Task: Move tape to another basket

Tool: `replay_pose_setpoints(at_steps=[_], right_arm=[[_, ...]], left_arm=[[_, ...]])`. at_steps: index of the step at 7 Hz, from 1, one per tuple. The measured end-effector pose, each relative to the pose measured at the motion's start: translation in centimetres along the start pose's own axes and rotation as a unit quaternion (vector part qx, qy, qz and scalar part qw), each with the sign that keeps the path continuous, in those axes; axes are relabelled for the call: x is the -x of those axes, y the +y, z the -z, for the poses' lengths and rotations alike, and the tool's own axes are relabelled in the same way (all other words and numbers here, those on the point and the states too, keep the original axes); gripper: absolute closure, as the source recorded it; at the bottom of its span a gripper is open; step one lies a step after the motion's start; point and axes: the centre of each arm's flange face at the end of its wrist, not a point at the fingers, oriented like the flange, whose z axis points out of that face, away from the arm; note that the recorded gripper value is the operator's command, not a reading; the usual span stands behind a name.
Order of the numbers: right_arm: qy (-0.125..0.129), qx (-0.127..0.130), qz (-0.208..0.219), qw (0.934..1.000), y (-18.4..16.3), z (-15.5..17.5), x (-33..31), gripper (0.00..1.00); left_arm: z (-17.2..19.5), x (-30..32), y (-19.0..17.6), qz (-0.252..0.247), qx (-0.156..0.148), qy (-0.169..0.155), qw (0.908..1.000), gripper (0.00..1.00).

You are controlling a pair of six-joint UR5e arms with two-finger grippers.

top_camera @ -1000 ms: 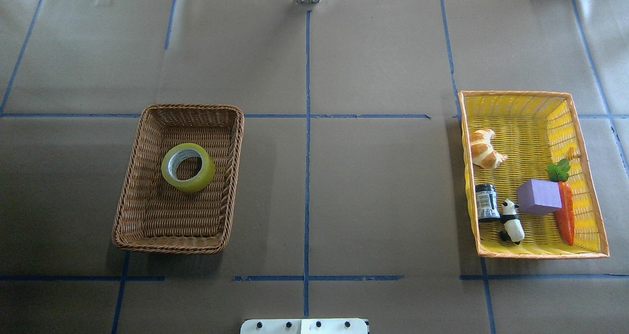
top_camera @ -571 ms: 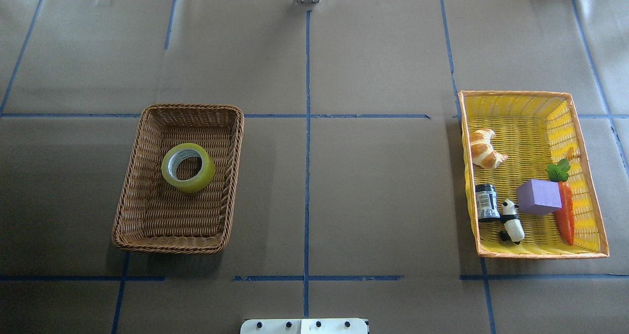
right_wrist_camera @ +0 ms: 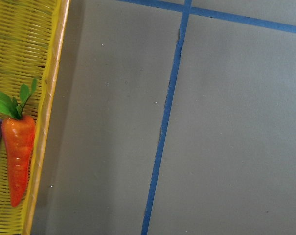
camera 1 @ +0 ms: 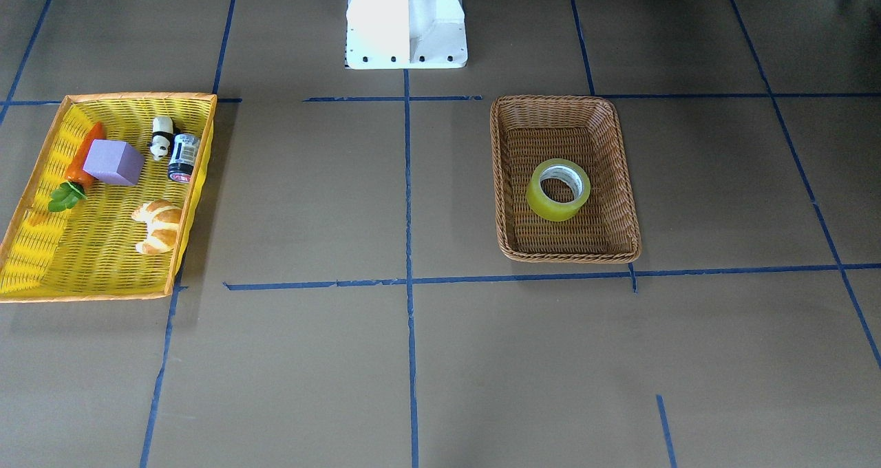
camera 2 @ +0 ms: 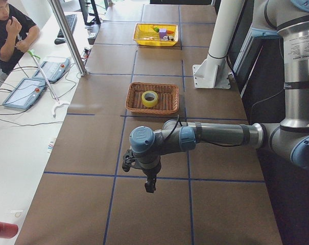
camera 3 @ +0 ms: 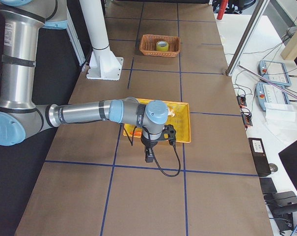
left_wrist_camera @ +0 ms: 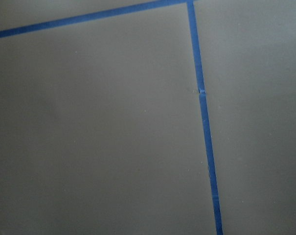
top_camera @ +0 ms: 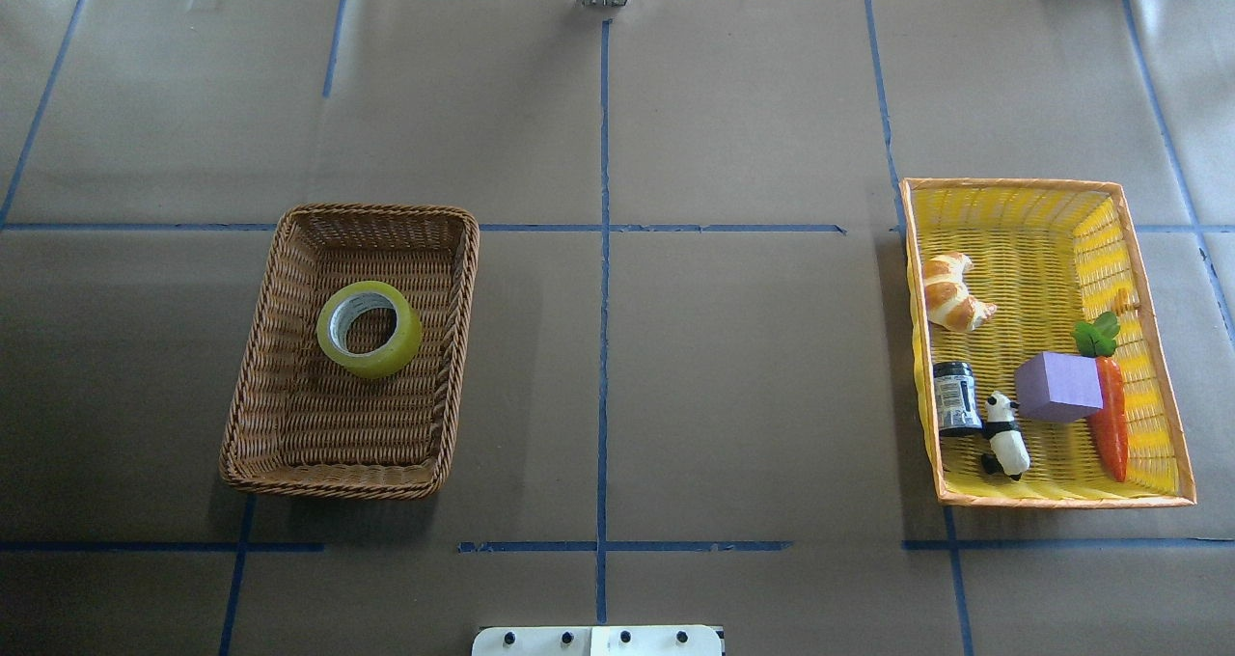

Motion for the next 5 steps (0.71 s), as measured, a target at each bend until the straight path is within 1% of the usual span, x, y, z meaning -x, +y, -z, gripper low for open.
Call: replay_pose_setpoints(at_steps=[5], right_arm=[[-0.001, 0.011, -0.007, 0.9999, 1.1, -1.1, -0.7, 0.00]], left_arm=[[-0.3, 0.1, 0.6, 0.002, 0.003, 0.002, 1.0000, 0.00]])
